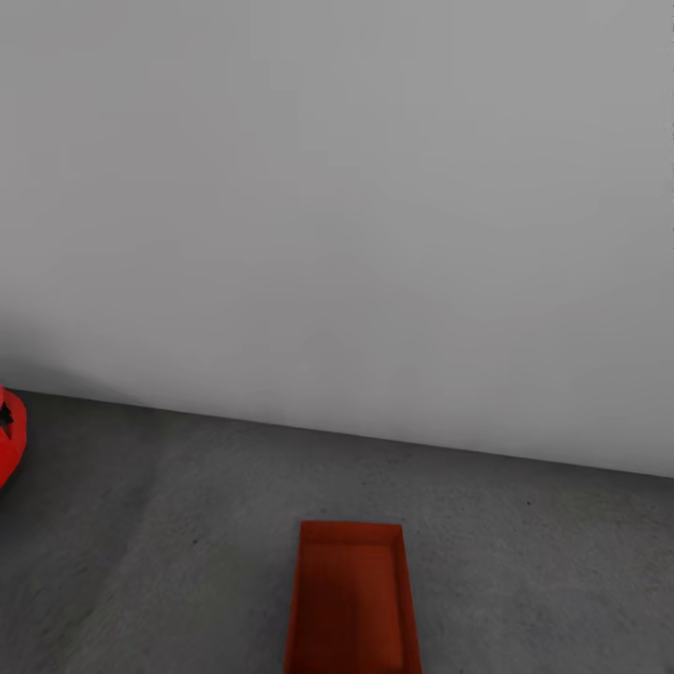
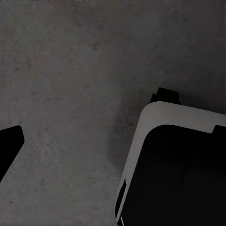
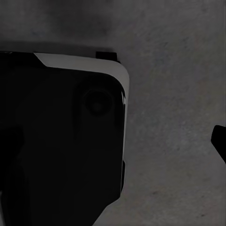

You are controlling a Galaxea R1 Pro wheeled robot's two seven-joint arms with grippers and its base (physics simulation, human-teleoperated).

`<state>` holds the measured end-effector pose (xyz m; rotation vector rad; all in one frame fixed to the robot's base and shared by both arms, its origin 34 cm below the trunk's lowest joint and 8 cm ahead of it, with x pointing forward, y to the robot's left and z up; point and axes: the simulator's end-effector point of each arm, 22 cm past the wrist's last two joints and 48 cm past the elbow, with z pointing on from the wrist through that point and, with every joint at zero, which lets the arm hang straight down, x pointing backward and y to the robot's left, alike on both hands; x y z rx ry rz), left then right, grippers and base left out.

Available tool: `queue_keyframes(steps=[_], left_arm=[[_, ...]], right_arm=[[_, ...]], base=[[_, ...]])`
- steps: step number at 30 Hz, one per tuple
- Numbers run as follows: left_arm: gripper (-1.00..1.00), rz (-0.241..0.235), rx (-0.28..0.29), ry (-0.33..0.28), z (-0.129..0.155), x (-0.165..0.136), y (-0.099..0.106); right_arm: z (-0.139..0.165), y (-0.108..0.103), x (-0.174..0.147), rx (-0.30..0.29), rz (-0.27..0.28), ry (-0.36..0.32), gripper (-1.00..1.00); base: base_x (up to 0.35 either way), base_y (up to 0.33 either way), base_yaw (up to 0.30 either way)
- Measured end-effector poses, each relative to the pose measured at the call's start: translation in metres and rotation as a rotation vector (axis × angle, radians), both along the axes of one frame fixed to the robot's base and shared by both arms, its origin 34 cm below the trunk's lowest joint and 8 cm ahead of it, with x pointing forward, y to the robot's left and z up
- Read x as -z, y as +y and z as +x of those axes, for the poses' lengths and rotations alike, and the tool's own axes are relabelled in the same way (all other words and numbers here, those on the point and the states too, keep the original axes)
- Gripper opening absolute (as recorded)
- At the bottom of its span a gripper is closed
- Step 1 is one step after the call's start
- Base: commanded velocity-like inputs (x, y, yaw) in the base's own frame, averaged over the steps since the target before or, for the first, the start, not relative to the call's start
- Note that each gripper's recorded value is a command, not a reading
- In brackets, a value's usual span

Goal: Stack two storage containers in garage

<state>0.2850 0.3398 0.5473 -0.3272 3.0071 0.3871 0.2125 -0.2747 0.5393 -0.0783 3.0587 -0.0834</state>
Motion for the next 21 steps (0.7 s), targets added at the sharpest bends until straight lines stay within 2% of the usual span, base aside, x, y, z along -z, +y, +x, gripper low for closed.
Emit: queue_keyframes(steps=[21], left_arm=[[1.00,0.000,0.000,-0.033,0.013,-0.005,0.000]], right_arm=[[0.013,0.001,-0.003,0.000,0.001,-0.033,1.00]], base=[[0.000,0.000,0.000]])
